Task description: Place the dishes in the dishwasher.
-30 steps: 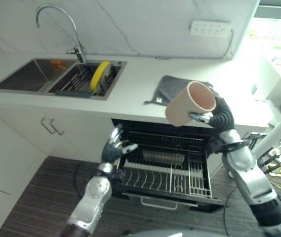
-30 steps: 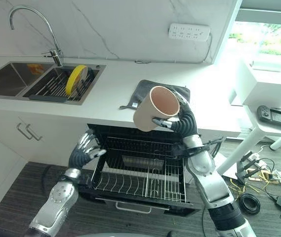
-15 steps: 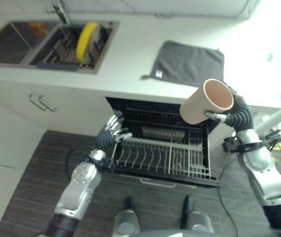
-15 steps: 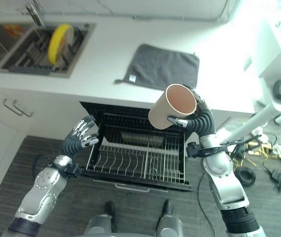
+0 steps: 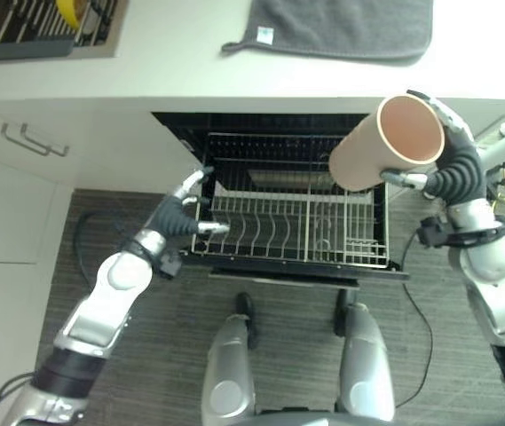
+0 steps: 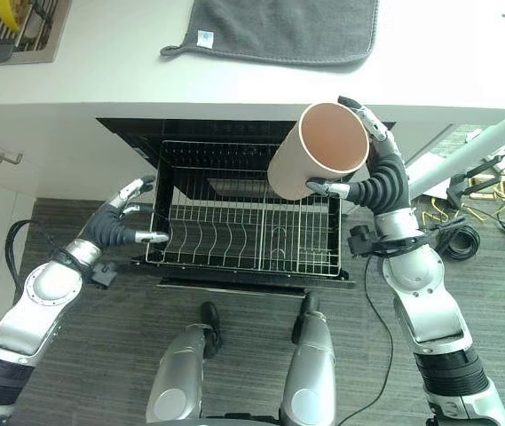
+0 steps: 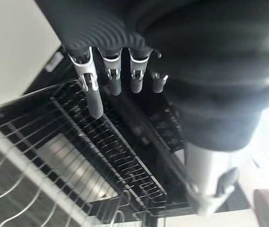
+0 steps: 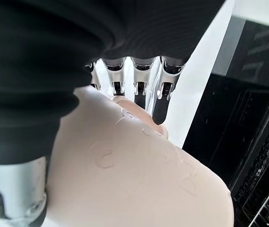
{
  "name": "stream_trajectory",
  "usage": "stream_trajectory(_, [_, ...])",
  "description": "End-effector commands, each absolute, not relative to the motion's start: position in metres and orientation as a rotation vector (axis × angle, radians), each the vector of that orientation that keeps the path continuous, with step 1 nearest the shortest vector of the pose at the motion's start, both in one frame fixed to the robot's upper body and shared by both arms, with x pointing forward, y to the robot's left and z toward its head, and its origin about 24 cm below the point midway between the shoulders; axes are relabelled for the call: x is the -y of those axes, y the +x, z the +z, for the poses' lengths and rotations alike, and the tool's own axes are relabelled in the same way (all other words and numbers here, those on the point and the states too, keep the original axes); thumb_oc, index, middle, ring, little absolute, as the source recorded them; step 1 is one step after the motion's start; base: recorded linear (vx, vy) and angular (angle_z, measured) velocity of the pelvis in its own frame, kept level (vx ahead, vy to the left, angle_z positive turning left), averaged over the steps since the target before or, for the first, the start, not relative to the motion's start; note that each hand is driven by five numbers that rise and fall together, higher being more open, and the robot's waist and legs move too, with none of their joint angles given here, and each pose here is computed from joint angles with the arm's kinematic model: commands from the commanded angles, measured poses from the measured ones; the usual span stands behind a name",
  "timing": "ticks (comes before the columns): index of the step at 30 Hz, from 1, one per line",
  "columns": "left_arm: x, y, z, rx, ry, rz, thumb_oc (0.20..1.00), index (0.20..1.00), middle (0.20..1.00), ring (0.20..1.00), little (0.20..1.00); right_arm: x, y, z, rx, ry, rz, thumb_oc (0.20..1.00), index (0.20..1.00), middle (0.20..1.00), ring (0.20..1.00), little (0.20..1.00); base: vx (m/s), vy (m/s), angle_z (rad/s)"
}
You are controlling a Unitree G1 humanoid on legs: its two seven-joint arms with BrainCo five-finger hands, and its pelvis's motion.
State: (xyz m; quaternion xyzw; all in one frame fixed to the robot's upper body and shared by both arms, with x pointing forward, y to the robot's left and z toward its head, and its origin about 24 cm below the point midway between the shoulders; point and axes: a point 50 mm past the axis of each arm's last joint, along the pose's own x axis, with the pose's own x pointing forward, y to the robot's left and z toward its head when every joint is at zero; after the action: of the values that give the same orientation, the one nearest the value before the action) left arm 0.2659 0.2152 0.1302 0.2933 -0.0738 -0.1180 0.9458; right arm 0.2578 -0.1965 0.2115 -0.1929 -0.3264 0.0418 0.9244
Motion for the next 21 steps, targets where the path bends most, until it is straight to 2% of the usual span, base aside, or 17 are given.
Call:
stream_trajectory(1, [-0.23, 0.258, 0.125, -0.01, 0.866, -0.287, 1.0, 1.0, 1.0, 1.0, 1.0, 0.203, 0.251, 0.225, 0.734, -0.459, 0.07, 0.2, 0.2, 0.2, 0.2, 0.2, -0.01, 0.074, 0.02])
stream_trajectory(6, [-0.245, 0.254, 0.112, -0.217, 1.048, -0.34, 1.0, 1.0, 1.0, 1.0, 1.0, 0.212, 0.254, 0.225, 0.714, -0.477, 0.055, 0.2, 0.2, 0.2, 0.2, 0.2, 0.0, 0.01, 0.0])
stream_trajectory(7, [-0.252, 0.253, 0.096, -0.402, 1.144, -0.407, 1.0, 1.0, 1.0, 1.0, 1.0, 0.213, 0.256, 0.223, 0.705, -0.483, 0.051, 0.2, 0.2, 0.2, 0.2, 0.2, 0.0, 0.0, 0.0])
stream_trajectory(15, [-0.268, 0.244, 0.065, -0.826, 1.362, -0.549, 1.0, 1.0, 1.0, 1.0, 1.0, 0.213, 0.264, 0.218, 0.673, -0.493, 0.08, 0.2, 0.2, 0.2, 0.2, 0.2, 0.02, -0.012, 0.01])
stream_trajectory(21, [-0.27, 0.246, 0.06, -0.82, 1.498, -0.555, 1.0, 1.0, 1.0, 1.0, 1.0, 0.212, 0.268, 0.212, 0.648, -0.503, 0.112, 0.2, 0.2, 0.2, 0.2, 0.2, 0.01, -0.004, 0.0])
